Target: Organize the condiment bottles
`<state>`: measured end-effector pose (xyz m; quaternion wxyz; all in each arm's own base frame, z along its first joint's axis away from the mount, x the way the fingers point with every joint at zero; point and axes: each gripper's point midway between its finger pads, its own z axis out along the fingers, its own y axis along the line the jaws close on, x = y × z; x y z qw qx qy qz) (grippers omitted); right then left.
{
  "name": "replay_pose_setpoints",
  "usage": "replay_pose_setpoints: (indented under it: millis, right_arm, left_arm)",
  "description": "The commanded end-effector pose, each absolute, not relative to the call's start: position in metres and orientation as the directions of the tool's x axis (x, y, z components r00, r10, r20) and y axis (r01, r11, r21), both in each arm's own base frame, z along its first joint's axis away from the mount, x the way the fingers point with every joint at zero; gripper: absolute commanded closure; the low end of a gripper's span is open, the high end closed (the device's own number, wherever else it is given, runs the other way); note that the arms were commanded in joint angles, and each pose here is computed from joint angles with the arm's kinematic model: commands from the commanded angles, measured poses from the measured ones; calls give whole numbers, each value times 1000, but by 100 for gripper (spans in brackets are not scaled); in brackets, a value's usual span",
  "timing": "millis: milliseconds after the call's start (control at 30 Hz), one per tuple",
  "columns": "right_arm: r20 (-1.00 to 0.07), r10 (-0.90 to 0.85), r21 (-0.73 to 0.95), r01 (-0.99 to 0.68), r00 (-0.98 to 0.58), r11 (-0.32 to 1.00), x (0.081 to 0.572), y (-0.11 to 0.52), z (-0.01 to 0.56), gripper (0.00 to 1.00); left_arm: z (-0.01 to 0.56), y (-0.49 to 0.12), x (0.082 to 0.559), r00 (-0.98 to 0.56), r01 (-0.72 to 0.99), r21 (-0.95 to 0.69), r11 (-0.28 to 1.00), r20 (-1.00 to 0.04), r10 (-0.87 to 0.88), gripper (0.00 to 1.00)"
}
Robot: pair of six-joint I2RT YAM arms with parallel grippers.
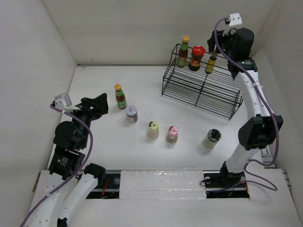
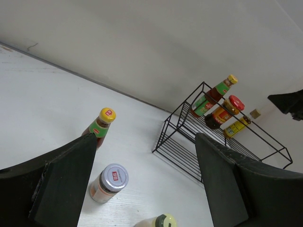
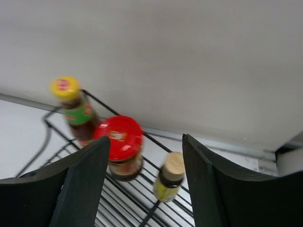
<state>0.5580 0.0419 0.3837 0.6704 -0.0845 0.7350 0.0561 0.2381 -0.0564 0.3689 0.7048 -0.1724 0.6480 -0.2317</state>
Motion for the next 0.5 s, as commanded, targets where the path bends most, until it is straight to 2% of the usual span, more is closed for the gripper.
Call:
replay_pose_setpoints:
  millis: [0,67,100,200,233,300,333,367,433,467]
  right_arm:
    - [-988,-103,-132,-305,112,943,524,99,447,33]
    - [-984,-115,-162,-392,139,906,510,133,449,41]
    - [-983,-119,-172,-464,142,869,501,165,443,49]
    - [-982,-117,-186,-637,148,748,477,244,421,49]
    - [-981,-120,-194,-683,155,704,470,265,413,38]
    - [-980,-142,-198,-774,139,602,460,308,383,28]
    - [-981,-135,-194,-819,143,540,445,337,375,16]
    - [-980,-145,-193,-849,138,492,443,357,358,10]
    - [-980,-135,-188,-911,148,368,420,399,340,3]
    - [-978,-145,-193,-924,153,329,420,417,327,3]
  left_arm:
    - [377,-55,240,86,116,-554,824,-821,-564,20]
    - [377,-51,241,99,95,-557,825,-820,-564,20]
    - [375,-52,241,90,90,-563,821,-817,-570,20]
    - [379,-46,237,114,85,-570,817,-809,-576,19]
    - [379,-44,237,121,75,-579,812,-803,-583,19]
    - [376,-42,237,120,56,-578,814,-806,-580,19]
    - [378,-39,235,134,52,-582,812,-802,-583,19]
    - [380,-38,232,141,57,-584,810,-798,-585,19]
    - [382,-33,231,160,43,-589,807,-793,-587,19]
    - [382,-33,231,160,43,-589,807,-793,-587,19]
